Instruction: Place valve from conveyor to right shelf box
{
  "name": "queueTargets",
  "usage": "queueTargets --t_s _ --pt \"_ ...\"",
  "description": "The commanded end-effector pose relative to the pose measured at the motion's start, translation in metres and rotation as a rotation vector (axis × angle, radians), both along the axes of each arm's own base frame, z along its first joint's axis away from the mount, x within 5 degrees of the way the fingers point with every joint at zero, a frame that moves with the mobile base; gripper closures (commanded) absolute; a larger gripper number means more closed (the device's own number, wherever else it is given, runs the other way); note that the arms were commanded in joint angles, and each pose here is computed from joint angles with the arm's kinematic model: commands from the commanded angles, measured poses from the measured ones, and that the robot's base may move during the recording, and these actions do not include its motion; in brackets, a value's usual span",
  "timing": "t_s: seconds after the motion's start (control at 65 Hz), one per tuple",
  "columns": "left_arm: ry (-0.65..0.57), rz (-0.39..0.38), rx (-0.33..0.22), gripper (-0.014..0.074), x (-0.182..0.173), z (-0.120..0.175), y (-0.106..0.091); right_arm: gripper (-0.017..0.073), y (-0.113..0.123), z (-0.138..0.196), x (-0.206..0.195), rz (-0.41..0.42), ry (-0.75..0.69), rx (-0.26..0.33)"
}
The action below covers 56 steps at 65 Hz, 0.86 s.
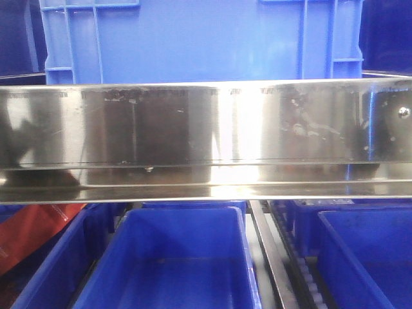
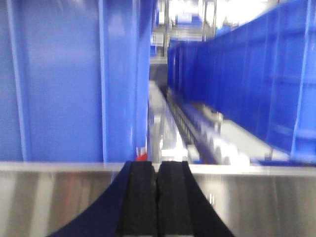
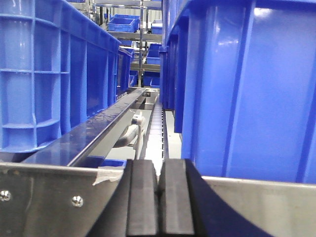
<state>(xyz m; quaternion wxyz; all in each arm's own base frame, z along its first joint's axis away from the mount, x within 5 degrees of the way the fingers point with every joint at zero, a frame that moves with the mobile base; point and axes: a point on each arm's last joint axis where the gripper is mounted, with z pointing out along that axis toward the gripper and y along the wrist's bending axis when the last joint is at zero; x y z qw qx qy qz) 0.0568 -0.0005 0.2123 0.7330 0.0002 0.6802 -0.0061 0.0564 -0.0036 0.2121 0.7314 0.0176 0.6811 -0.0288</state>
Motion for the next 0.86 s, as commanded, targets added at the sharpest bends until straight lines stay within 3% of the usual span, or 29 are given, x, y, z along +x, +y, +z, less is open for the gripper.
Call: queueTargets --t_s 0.0,0.846 --pt "-0.060 0.002 -0.012 0.0704 -0.0011 0.0052 0.0002 0.0721 -0.0001 0.0020 -0.0005 -0.002 -0.025 0.000" --pt "-0.051 0.003 -0.012 0.0704 -0.0010 0.0045 0.0002 0.0721 -0.0001 0.0020 -0.0005 -0.002 -0.025 0.000"
